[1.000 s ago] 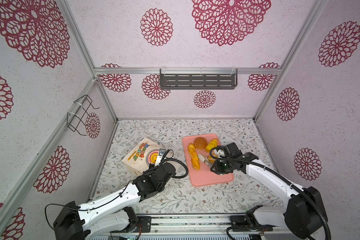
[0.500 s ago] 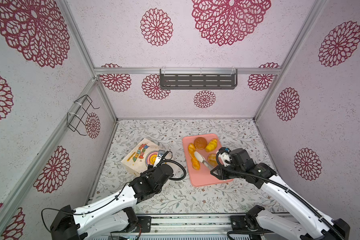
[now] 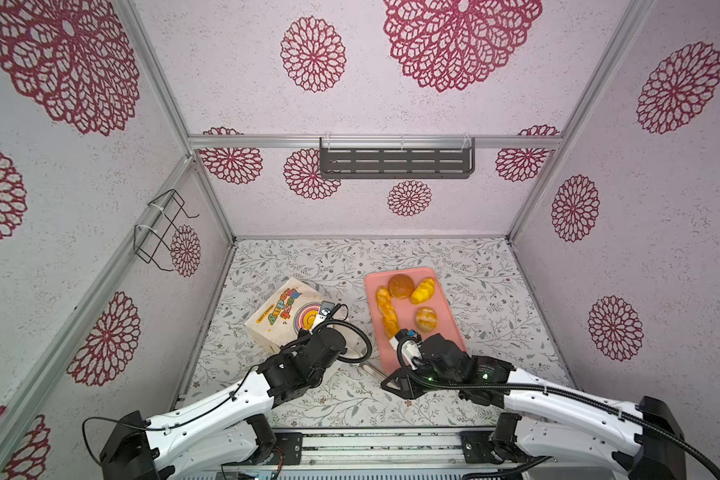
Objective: Take the fake bread out of the paper bag
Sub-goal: 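Carry the open tongs with the right gripper into the bag mouth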
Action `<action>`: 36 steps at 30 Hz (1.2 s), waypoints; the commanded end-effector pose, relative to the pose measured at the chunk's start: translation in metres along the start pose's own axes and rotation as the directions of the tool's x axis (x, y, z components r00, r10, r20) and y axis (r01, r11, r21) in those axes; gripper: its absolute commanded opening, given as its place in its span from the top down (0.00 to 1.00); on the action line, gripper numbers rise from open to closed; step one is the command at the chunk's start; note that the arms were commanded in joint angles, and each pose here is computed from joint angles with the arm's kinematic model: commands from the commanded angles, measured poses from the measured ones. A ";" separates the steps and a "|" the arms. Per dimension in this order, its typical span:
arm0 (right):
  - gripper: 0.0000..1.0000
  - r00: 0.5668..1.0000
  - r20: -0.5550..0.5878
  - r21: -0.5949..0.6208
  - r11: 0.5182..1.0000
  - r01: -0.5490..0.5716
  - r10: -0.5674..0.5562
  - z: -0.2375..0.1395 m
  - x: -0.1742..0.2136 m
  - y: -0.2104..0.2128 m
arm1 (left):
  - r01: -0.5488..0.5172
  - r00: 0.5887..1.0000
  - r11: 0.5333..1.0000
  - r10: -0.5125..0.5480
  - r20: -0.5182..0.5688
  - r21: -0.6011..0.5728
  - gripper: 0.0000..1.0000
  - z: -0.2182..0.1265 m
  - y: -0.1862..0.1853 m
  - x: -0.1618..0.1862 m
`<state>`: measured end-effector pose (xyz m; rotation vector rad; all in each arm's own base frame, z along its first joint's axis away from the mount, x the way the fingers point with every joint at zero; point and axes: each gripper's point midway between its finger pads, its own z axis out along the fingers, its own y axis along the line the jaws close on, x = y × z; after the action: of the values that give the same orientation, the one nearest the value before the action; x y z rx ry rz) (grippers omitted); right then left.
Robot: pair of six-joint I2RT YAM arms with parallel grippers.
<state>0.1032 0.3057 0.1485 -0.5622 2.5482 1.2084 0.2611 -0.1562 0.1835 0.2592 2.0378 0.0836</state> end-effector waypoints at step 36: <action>0.63 1.000 -0.028 0.068 0.998 0.007 -0.005 0.095 -0.053 0.015 | 0.069 0.997 0.995 -0.070 0.023 0.071 1.00 -0.005 -0.005 -0.002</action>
<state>0.1441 0.3867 0.1049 -0.5577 2.6612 1.0935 0.2542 -0.1572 0.1834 0.2570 2.0365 0.0067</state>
